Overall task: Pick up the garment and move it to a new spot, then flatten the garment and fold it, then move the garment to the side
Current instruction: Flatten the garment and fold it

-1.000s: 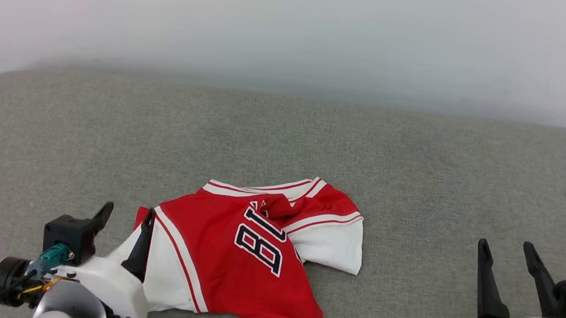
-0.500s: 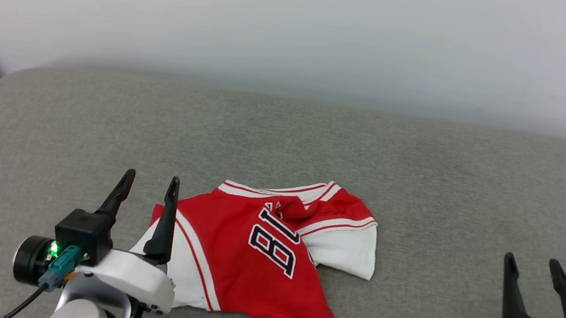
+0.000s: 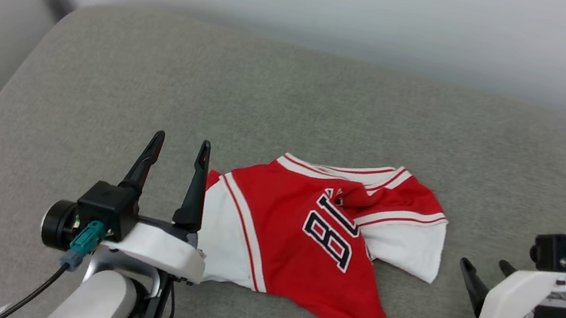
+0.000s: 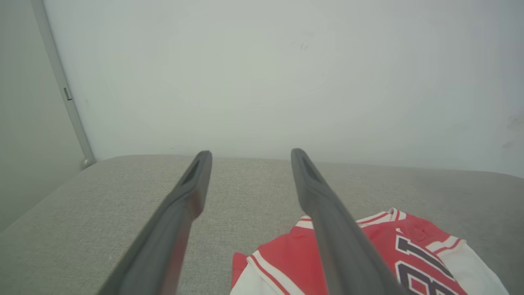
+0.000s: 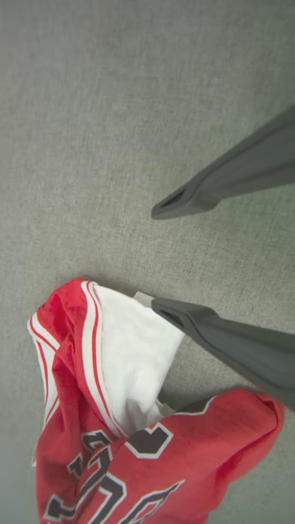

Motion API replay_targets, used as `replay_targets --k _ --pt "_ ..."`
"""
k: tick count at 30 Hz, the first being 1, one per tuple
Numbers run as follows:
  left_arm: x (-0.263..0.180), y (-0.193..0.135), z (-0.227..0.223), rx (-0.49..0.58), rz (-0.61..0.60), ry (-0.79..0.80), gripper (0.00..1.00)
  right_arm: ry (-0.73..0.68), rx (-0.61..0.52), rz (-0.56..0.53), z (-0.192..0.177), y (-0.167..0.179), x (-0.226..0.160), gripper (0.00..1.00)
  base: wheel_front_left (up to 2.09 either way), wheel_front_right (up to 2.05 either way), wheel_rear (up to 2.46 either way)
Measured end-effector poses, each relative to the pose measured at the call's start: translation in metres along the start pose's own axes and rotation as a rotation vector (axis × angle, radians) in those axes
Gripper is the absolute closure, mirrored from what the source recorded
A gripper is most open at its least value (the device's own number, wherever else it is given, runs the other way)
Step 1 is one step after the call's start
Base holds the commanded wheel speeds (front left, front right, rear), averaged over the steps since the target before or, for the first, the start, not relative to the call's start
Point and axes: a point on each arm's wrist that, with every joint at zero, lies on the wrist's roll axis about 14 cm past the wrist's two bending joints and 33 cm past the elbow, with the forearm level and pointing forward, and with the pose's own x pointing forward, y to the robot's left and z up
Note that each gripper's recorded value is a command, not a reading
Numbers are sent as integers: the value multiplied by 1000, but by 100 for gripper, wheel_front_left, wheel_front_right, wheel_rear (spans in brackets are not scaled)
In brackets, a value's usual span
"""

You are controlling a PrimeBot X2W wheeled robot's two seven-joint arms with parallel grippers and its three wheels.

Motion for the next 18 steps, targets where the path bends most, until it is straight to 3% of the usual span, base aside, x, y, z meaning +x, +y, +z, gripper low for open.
replay_targets --k 6,13,14,16,17,18 --pt "5 12 -11 8 37 24 0 262 -64 131 -32 29 31 0 0 0 0" --pt "4 26 -28 17 78 65 0 416 -70 209 -51 43 51 0 0 0 0" --pt "4 26 -28 19 80 66 0 429 -61 216 -53 44 51 38 0 0 0" --pt "4 28 -29 21 83 65 0 443 -59 221 -53 45 50 67 0 0 0" --pt "4 28 -28 21 83 64 0 443 -54 225 -53 46 50 95 0 0 0" --pt "4 28 -28 23 83 64 0 445 -53 227 -53 46 48 100 0 0 0"
